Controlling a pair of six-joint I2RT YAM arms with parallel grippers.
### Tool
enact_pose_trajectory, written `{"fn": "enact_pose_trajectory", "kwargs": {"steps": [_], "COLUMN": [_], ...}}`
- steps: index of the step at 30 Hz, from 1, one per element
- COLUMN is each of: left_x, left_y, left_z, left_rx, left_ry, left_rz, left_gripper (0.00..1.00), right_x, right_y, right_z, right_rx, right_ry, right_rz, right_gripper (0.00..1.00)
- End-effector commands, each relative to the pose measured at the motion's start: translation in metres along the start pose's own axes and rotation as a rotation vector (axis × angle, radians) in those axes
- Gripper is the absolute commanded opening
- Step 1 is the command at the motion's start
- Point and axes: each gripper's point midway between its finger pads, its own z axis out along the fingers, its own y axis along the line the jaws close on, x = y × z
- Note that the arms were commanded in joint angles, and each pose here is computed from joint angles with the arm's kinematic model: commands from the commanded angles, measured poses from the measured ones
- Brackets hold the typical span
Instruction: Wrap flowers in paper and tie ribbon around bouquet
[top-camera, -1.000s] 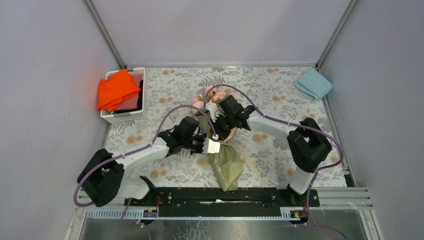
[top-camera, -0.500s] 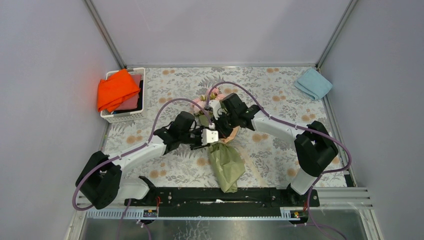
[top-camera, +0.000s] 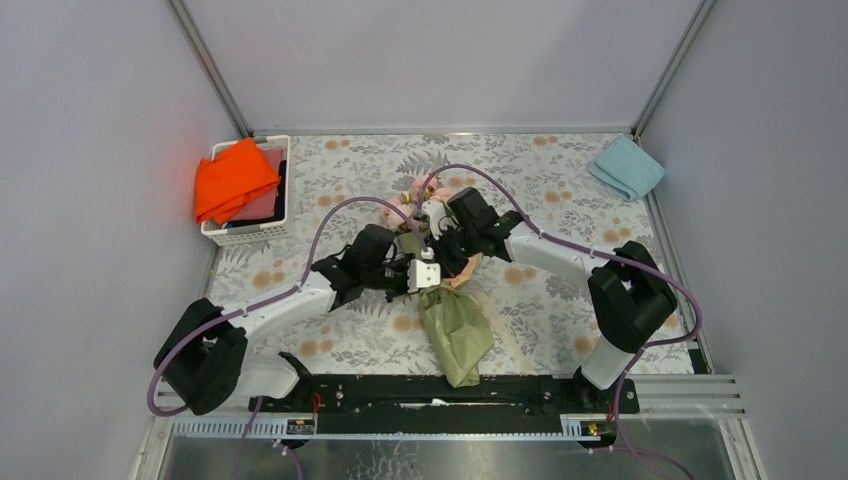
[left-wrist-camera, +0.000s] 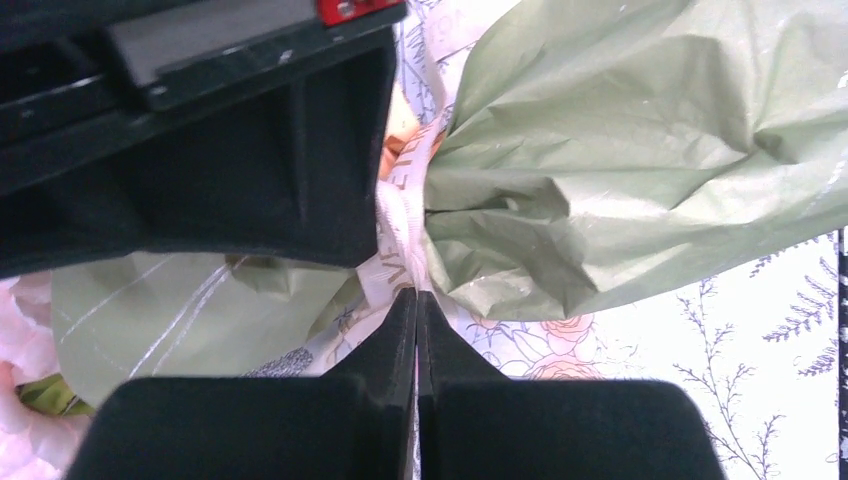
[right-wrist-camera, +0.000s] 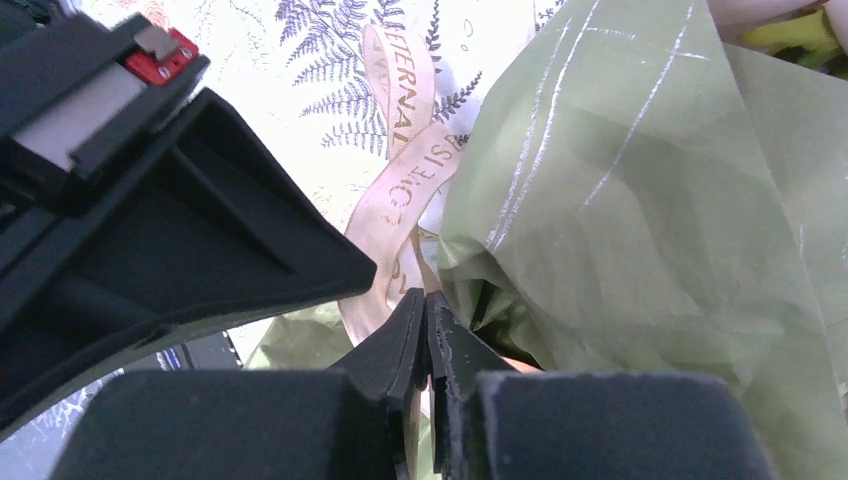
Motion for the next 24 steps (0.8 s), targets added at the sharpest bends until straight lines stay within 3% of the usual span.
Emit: {"fn": "enact_pose_trajectory", "kwargs": {"steps": [1,3,5,18,24], "left_x": [-0.005,-0.005,-0.004,0.004,0.005], "left_y": [-0.014,-0.018,-0.023,-0.041,-0.048], "left_z": [0.005,0.005,0.005,-0.002,-0.003], "left_rx": [0.051,0.065,0.083,0.153,0.178], "left_ry": [-0.034,-0.032,-0.029,0.008,0.001], "left_rz": [0.054,0.069,0.092,0.207,0.241], "left_gripper": [0.0,0.0,0.0,0.0,0.0], "right_x": [-0.01,-0.011,-0.016,0.007,0.022], "right_y": [0.007,0.009,0.011,0.014,0.023], "right_z": [-0.003,-0.004,-0.004,0.02,0.017], "right_rx": [-0.046,-0.054,-0.066,-0.129,-0.183], "right_ry": [-0.034,-0.03,-0.034,0.088,0.139], "right_rz": [-0.011,-0.017,-0.035,-0.015,-0.028], "right_gripper": [0.16,0.26,0.3,0.19,0.33]}}
